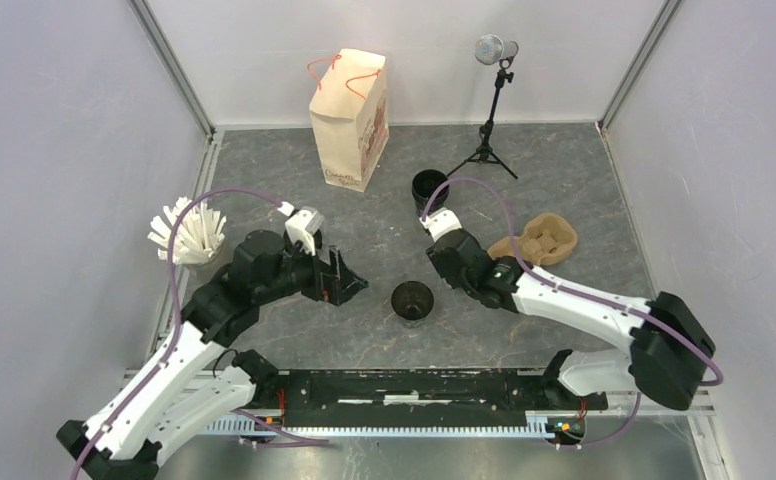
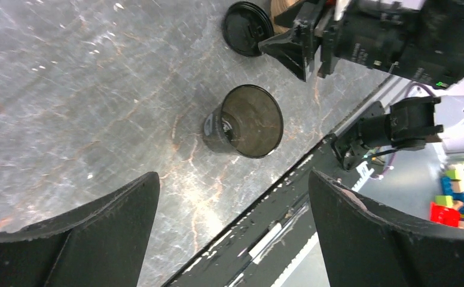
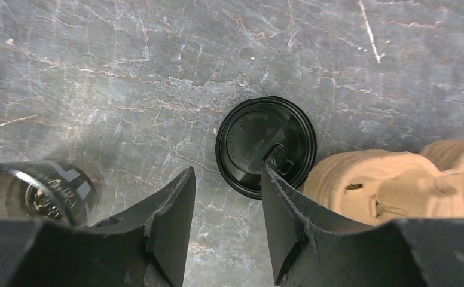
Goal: Pack the takeout coffee
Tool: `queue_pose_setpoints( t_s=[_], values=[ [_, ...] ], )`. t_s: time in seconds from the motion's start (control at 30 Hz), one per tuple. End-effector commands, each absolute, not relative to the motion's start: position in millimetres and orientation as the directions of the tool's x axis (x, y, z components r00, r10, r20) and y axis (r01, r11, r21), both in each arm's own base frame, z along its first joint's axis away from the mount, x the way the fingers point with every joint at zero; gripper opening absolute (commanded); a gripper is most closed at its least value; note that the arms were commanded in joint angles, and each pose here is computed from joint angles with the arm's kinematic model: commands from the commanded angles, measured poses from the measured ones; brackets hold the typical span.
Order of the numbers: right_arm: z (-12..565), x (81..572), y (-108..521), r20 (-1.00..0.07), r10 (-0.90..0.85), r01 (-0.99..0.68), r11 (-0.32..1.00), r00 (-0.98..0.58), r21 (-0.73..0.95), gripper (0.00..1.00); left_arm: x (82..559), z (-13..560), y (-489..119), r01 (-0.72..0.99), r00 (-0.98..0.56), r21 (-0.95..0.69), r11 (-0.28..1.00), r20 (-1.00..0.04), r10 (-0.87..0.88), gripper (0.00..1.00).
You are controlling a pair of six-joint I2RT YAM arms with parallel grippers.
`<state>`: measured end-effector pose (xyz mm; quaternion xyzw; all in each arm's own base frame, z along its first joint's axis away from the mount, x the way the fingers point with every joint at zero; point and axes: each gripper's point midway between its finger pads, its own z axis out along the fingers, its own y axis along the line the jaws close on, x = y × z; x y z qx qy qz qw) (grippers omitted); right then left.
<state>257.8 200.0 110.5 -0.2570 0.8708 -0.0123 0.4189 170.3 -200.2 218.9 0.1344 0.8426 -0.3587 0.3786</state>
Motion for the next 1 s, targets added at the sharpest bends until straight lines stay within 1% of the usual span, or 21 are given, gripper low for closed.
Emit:
queue_pose_setpoints(
  t_s=[0.0,0.1,0.33,0.8,0.9,0.97],
  values=[
    [99.6,279.4,212.3,-0.754,-0.428,-0.434,0.876,-0.499,-0.21,0.47,168.8,219.0,-171.2,0.519,-0.597,-0.36,0.775,-0.801,0.028,1.0],
    [84.9,286.5,212.7,-0.729,-0.441,-0.433,0.874,-0.523,-0.219,0.42,165.3,218.0,-172.2,0.547,-0.566,-0.365,0.753,-0.824,0.012,1.0],
    [58.3,287.6,219.0,-0.695,-0.457,-0.472,0.861,-0.555,-0.189,0.32,163.9,220.7,-168.8,0.554,-0.541,-0.353,0.754,-0.841,0.004,1.0],
    [30.1,287.3,204.6,-0.643,-0.499,-0.458,0.853,-0.581,-0.249,0.25,164.3,219.3,-167.0,0.545,-0.539,-0.353,0.76,-0.842,-0.005,1.0],
    [24.8,286.3,201.7,-0.633,-0.508,-0.459,0.85,-0.584,-0.258,0.21,164.6,218.6,-167.1,0.544,-0.542,-0.354,0.761,-0.841,-0.004,1.0],
    [23.1,285.3,200.8,-0.631,-0.509,-0.461,0.849,-0.585,-0.258,0.15,164.4,218.3,-167.3,0.544,-0.542,-0.354,0.76,-0.84,-0.003,1.0]
  ],
)
